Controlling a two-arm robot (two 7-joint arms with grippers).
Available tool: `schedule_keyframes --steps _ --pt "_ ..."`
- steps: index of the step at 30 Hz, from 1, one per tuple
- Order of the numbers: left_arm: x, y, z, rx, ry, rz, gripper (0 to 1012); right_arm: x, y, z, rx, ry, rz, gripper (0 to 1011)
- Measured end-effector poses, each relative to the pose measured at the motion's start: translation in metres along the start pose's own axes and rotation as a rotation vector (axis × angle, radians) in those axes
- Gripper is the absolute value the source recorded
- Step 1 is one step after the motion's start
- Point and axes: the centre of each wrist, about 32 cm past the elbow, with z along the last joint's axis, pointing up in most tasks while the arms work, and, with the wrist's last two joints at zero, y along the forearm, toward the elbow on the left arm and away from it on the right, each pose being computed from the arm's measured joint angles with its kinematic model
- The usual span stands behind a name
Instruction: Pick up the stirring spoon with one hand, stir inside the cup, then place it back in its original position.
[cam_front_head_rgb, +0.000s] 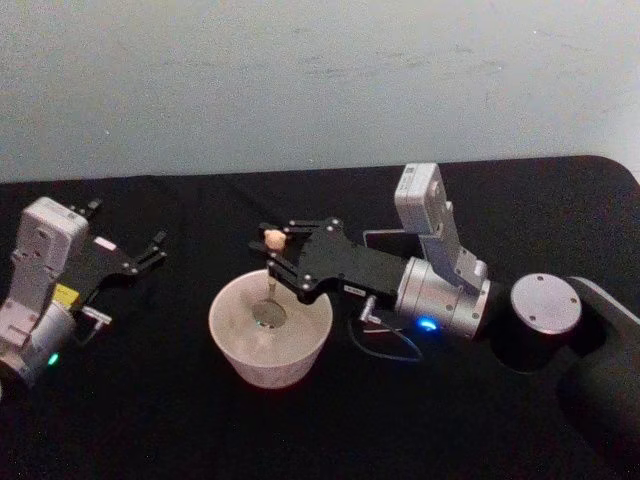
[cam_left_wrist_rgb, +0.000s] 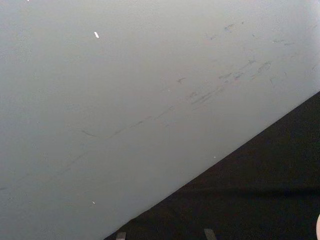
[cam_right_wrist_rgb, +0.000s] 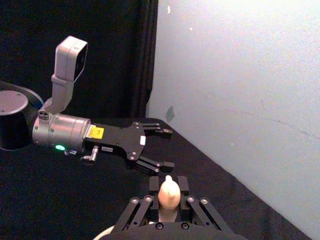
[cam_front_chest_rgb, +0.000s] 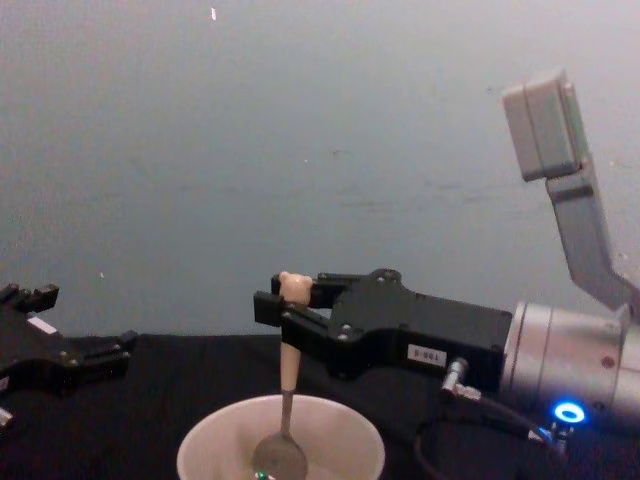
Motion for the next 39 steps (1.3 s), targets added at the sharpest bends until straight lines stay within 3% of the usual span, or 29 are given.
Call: schedule_keyframes --steps 12,22,29,39 --pt "0.0000 0.0000 0.0000 0.000 0.000 0.000 1002 0.001 -0.001 -0.007 -0.014 0.003 -0.013 212" --pt "0.0000 0.0000 0.0000 0.000 0.000 0.000 1001 0.000 -0.013 -0.005 -0.014 -0.004 -0.030 212" --pt "0.0000 0.0000 0.0000 0.000 0.000 0.000 1001 -0.004 -0.025 -0.003 -0.017 -0.006 -0.027 212" --pt "0.0000 0.0000 0.0000 0.000 0.000 0.000 1001 -0.014 -0.029 -0.003 -0.019 0.010 0.007 212"
